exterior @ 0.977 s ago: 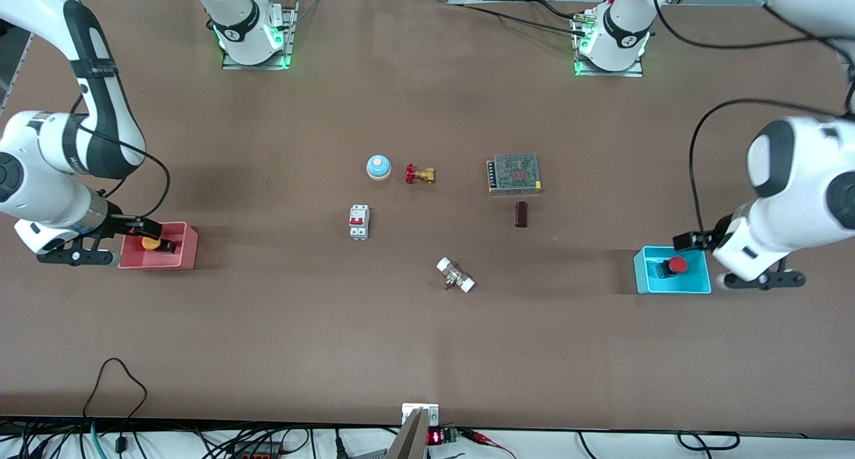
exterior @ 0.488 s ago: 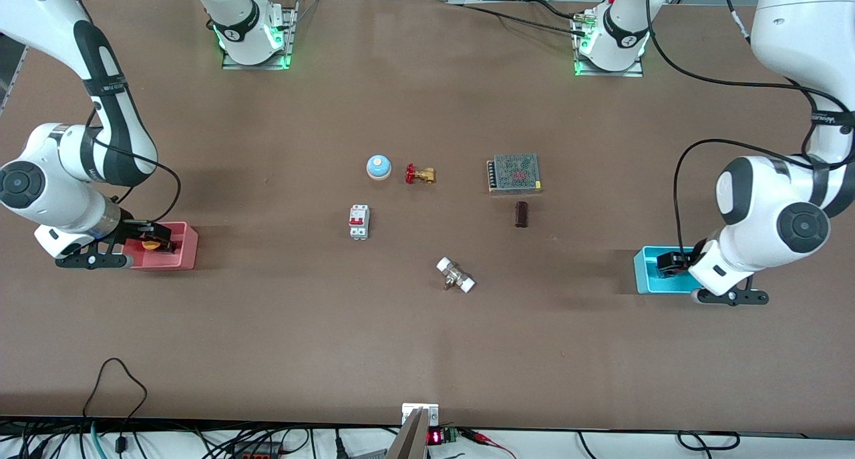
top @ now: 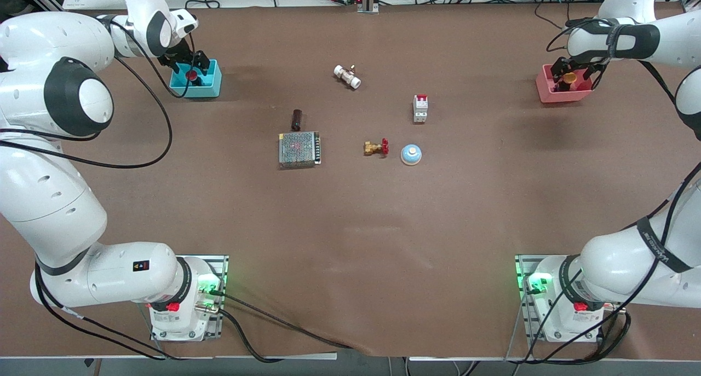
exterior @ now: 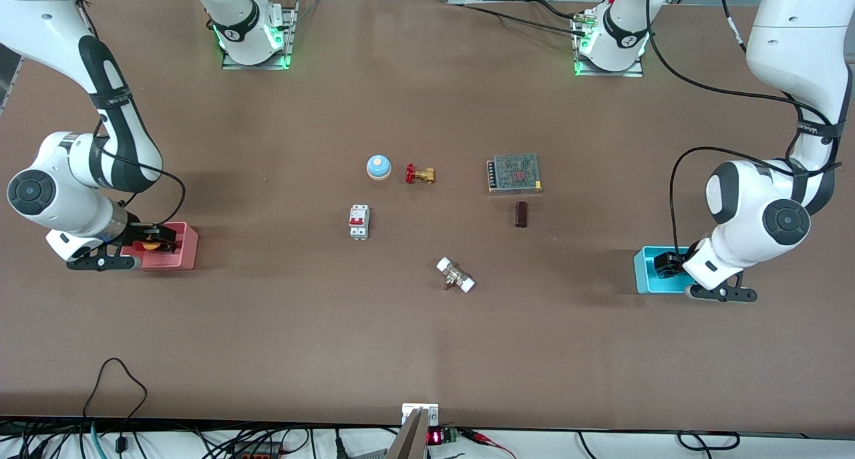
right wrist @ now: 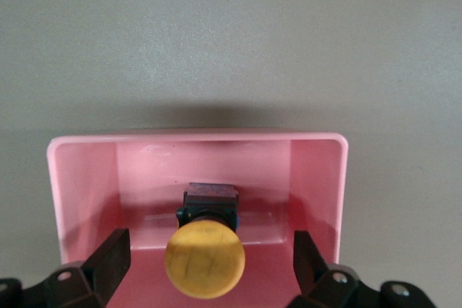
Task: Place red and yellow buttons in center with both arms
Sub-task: 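Lower both grippers and close them on the yellow and red buttons, then lift the yellow button with the right gripper while the left gripper lifts the red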
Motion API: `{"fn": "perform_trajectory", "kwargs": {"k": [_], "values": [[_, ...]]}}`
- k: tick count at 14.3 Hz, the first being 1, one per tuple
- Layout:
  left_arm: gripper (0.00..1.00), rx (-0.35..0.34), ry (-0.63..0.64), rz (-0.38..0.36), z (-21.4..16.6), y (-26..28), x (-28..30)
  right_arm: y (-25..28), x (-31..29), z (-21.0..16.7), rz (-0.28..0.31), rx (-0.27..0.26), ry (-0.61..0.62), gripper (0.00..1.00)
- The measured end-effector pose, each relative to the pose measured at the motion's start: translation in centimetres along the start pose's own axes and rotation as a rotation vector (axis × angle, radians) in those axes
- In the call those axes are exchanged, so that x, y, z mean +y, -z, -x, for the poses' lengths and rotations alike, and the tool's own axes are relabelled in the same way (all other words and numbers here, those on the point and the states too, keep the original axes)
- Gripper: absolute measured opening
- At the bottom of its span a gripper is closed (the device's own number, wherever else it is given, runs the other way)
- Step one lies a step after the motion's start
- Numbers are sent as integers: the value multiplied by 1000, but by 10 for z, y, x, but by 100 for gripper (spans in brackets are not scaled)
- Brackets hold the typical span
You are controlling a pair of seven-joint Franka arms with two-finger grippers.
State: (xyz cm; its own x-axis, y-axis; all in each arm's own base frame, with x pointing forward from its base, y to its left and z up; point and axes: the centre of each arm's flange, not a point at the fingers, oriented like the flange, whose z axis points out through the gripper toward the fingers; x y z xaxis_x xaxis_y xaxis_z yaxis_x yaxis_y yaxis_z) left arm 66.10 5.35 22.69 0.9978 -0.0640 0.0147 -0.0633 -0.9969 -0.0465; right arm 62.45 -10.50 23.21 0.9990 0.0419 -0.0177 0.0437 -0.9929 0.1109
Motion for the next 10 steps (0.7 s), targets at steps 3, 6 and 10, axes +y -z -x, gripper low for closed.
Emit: {"fn": "perform_trajectory", "kwargs": {"k": [3,6,10], "values": [[99,-2,-5,3,1,-8,3,-9,-1,0,-2,3,2,100],[91,-3,-8,6,4,-19,4,-15,-2,1,-5,-5,4,100],[65,-17,-10,9,6,-32,6,-21,-3,3,-7,-16,7,98]]}}
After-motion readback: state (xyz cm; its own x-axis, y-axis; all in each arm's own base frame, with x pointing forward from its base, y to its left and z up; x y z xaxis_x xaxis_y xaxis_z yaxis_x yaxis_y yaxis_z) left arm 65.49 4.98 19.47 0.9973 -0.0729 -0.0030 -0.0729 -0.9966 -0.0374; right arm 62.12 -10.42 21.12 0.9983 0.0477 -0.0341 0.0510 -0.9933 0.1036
